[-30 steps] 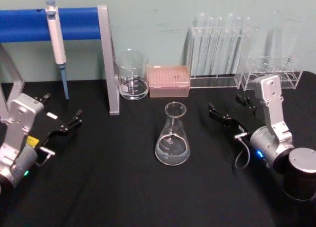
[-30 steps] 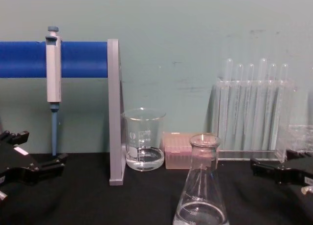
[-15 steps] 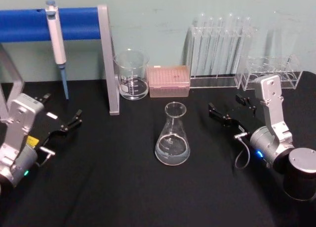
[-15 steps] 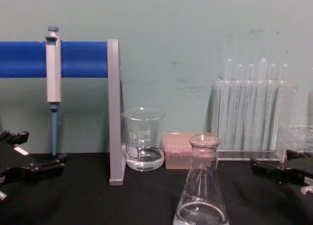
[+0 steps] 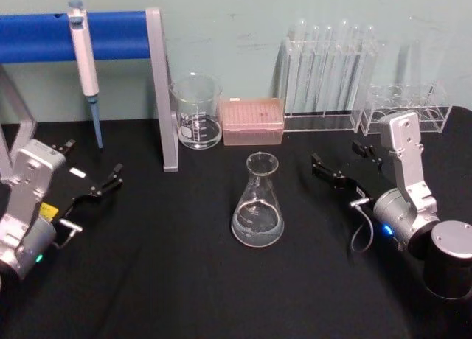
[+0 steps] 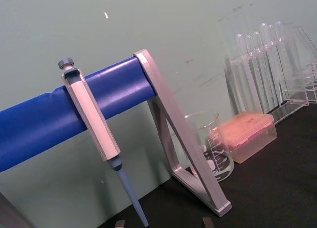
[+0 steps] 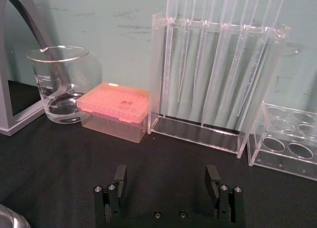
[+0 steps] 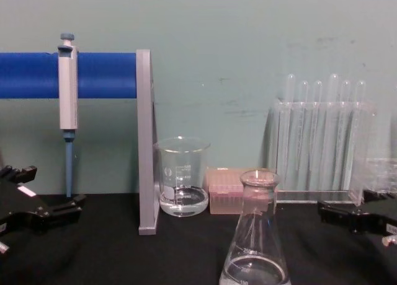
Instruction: Grasp the erlenmeyer flask with one hand, shake it three times, then place it back.
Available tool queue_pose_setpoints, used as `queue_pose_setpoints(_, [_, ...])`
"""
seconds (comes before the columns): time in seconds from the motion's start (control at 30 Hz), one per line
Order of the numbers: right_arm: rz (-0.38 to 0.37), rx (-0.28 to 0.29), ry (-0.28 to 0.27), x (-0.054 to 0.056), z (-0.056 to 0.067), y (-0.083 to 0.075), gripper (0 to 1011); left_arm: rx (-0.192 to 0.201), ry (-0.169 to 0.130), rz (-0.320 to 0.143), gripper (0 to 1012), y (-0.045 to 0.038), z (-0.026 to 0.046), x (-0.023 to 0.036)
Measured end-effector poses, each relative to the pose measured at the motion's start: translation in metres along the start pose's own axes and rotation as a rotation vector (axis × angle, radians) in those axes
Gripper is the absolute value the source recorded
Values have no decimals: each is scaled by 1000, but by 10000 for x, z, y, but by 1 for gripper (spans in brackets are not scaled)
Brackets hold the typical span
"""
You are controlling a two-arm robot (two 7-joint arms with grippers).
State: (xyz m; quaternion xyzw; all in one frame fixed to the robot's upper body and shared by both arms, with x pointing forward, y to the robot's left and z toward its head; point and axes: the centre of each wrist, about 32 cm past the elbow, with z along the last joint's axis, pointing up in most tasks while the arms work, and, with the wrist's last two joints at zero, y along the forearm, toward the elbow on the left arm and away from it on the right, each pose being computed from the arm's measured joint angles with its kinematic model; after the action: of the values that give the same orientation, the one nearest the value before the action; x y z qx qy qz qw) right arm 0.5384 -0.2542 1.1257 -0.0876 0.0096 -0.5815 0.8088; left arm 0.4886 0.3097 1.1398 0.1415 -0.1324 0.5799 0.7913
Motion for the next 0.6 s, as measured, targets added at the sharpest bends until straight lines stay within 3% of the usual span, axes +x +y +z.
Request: queue_pose_setpoints(0.6, [0,0,0,0,0,0,1003,0,0,0,1001,0,0,0])
